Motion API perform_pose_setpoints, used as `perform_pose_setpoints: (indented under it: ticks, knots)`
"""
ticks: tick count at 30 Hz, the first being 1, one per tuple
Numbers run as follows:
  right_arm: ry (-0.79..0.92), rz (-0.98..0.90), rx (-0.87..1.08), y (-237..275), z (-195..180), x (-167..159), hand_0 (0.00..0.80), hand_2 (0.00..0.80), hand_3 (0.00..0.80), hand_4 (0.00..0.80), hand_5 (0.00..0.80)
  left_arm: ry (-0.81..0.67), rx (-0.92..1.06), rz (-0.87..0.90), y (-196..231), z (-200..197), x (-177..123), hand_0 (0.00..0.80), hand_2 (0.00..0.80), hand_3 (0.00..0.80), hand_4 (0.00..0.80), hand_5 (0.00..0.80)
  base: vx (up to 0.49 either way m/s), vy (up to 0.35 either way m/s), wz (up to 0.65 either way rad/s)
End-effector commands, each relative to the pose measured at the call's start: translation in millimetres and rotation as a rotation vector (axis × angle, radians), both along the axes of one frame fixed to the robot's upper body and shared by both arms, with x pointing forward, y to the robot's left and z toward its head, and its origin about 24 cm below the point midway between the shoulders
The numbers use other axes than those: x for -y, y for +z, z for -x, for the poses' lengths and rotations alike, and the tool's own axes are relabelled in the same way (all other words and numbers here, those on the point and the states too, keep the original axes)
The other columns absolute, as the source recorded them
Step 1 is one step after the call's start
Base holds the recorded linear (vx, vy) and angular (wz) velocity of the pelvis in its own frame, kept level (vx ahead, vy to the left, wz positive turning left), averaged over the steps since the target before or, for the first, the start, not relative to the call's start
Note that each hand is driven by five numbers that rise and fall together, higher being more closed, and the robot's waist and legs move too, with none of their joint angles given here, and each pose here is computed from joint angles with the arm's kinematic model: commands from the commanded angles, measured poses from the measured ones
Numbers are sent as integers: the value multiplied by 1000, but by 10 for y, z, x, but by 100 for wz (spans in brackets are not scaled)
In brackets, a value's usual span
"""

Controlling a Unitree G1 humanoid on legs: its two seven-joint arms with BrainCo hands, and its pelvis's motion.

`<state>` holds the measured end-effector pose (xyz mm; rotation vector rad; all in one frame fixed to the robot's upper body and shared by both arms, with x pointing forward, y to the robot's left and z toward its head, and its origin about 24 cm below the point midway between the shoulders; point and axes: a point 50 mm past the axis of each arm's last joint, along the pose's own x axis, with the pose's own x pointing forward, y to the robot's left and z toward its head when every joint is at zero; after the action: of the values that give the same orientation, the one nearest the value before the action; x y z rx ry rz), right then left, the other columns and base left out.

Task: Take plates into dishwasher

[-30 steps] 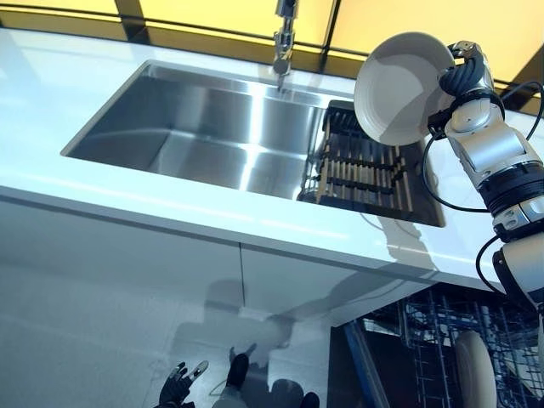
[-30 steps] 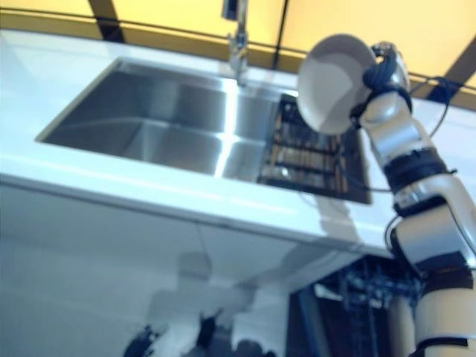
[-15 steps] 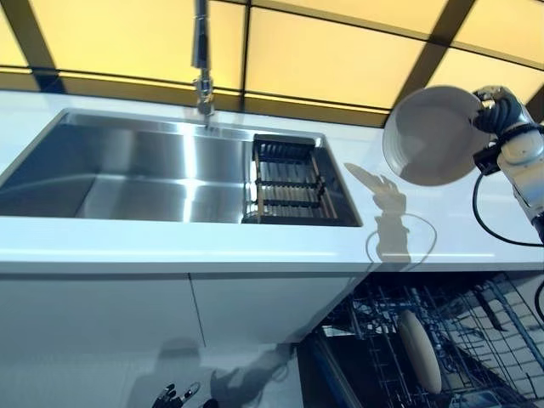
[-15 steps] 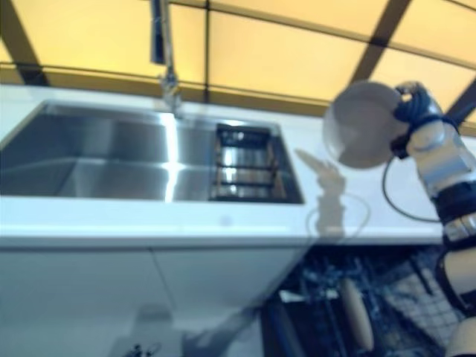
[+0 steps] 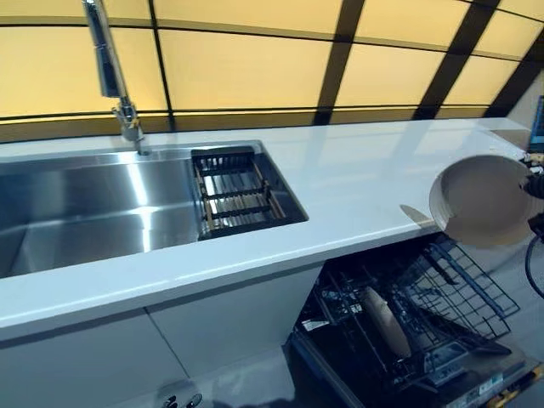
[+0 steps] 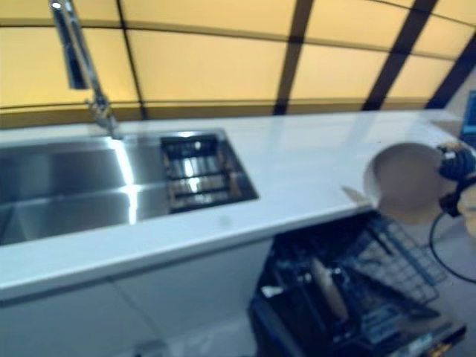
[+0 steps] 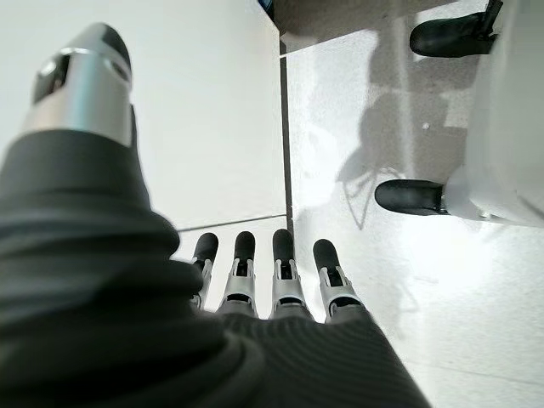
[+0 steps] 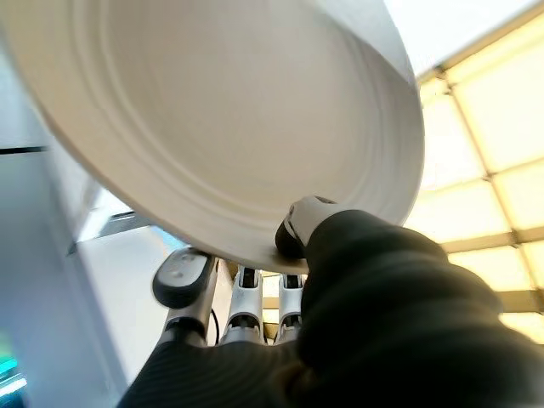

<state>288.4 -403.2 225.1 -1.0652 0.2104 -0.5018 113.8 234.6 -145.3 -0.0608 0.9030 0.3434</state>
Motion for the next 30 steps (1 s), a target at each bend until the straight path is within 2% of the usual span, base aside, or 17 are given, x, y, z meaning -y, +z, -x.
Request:
perform_pose_setpoints:
  ticks: [1,13,19,21,23,30]
  knots:
    - [3,80,126,307,41,4,800,800,800,800,800,20,49,-43,74,-187,-111,0,0,0,0,0,-81,-17,-22]
    - [-19,111,6,-169,206,93,800,800,800,800,800,31,57,-50,84,-237,-103,0,0,0,0,0,-35,-13,-7]
    - [21,204,-20,-329,161,-48,800,800,800,800,800,21,67,-38,84,-264,-57,0,0,0,0,0,-8,-15,-2]
    - [36,322,-21,-364,138,-117,800,800,800,800,800,20,72,-35,86,-286,-33,0,0,0,0,0,-18,-13,0]
    - [42,549,-9,-373,106,-227,800,800,800,800,800,16,79,-33,89,-307,-7,0,0,0,0,0,-48,-21,0]
    - [32,820,26,-720,83,-495,800,800,800,800,800,17,79,-19,78,-332,75,0,0,0,0,0,-5,-1,0]
